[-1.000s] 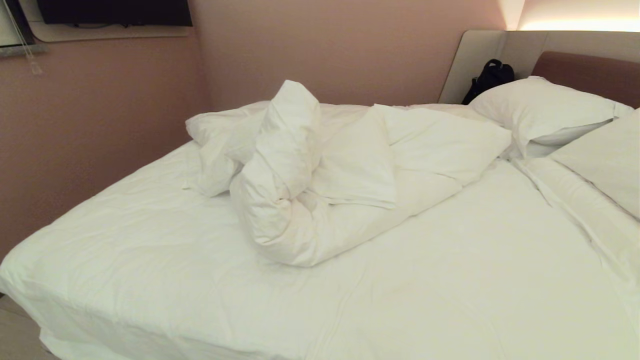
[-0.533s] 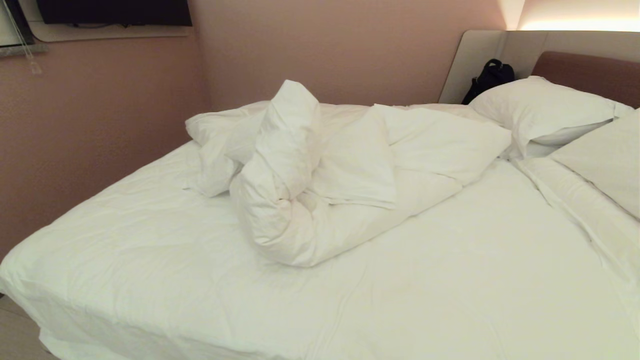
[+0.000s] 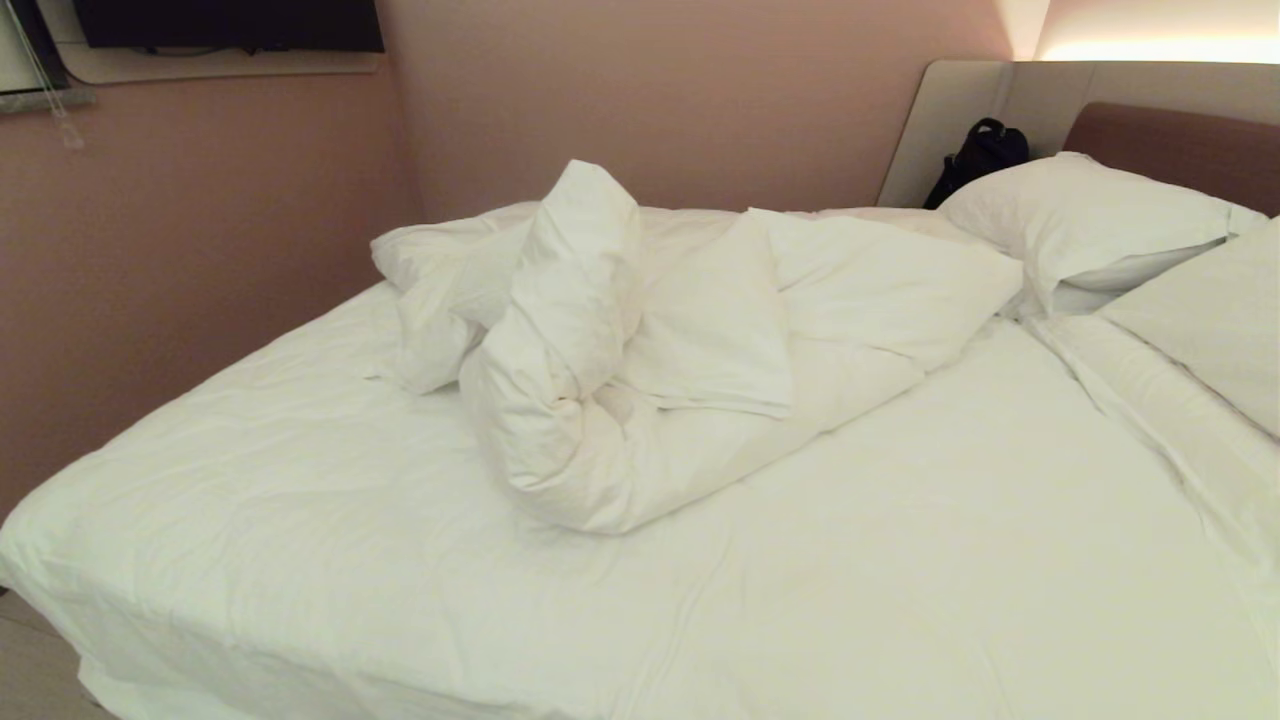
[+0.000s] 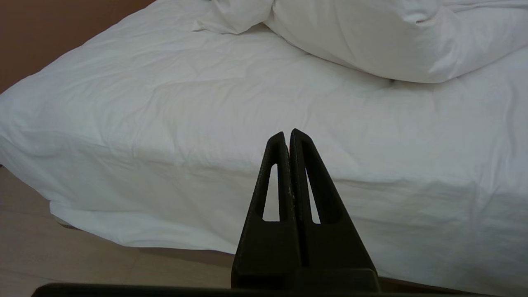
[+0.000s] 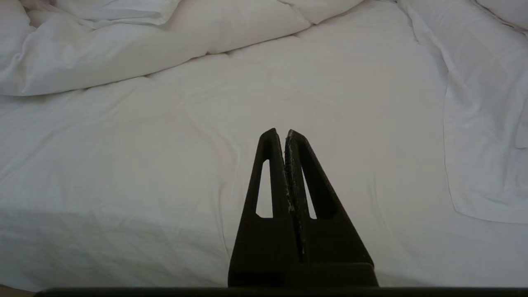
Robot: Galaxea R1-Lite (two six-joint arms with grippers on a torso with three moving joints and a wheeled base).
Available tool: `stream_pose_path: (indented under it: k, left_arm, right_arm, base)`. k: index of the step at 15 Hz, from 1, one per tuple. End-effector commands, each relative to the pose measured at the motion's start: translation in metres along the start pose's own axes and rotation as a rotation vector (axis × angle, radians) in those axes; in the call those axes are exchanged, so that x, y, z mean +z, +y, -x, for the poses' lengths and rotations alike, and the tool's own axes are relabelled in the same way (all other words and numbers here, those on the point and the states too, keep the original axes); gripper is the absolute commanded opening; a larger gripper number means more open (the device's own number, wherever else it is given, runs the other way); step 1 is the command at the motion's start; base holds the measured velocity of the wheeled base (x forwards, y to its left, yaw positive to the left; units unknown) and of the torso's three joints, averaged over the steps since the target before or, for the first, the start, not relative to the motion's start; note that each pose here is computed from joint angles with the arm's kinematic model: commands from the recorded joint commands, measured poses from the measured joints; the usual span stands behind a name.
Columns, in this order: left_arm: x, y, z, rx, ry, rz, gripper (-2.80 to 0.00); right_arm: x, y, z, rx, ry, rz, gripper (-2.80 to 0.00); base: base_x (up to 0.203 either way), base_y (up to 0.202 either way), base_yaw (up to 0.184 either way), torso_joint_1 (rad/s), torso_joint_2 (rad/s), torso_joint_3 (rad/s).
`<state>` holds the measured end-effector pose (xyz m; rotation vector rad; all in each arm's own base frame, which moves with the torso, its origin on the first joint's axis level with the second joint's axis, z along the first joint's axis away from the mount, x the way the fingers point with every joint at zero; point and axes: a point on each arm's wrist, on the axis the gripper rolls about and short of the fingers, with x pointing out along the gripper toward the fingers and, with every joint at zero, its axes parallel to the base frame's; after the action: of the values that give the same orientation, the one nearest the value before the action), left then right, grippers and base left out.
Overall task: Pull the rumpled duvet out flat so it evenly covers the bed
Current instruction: Hold the folded corner of the quilt
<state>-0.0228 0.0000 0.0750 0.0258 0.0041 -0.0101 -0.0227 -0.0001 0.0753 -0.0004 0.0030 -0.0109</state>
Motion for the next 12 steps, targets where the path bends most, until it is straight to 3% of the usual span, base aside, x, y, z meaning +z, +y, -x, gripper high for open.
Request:
stream_pose_path:
  k: [1, 12]
  left_arm:
    - [0.0000, 0.0000, 0.0000, 0.000, 0.000, 0.000, -2.80]
    - [0.0000, 0.0000, 0.0000, 0.001, 0.000, 0.000, -2.80]
  right_arm:
    - [0.0000, 0.0000, 0.0000, 0.000, 0.000, 0.001, -2.80]
    - [0.0000, 0.0000, 0.0000, 0.000, 0.000, 0.001, -2.80]
  base:
    - [0.000, 0.000, 0.000, 0.000, 0.00, 0.000]
    - [0.000, 0.000, 0.000, 0.000, 0.00, 0.000]
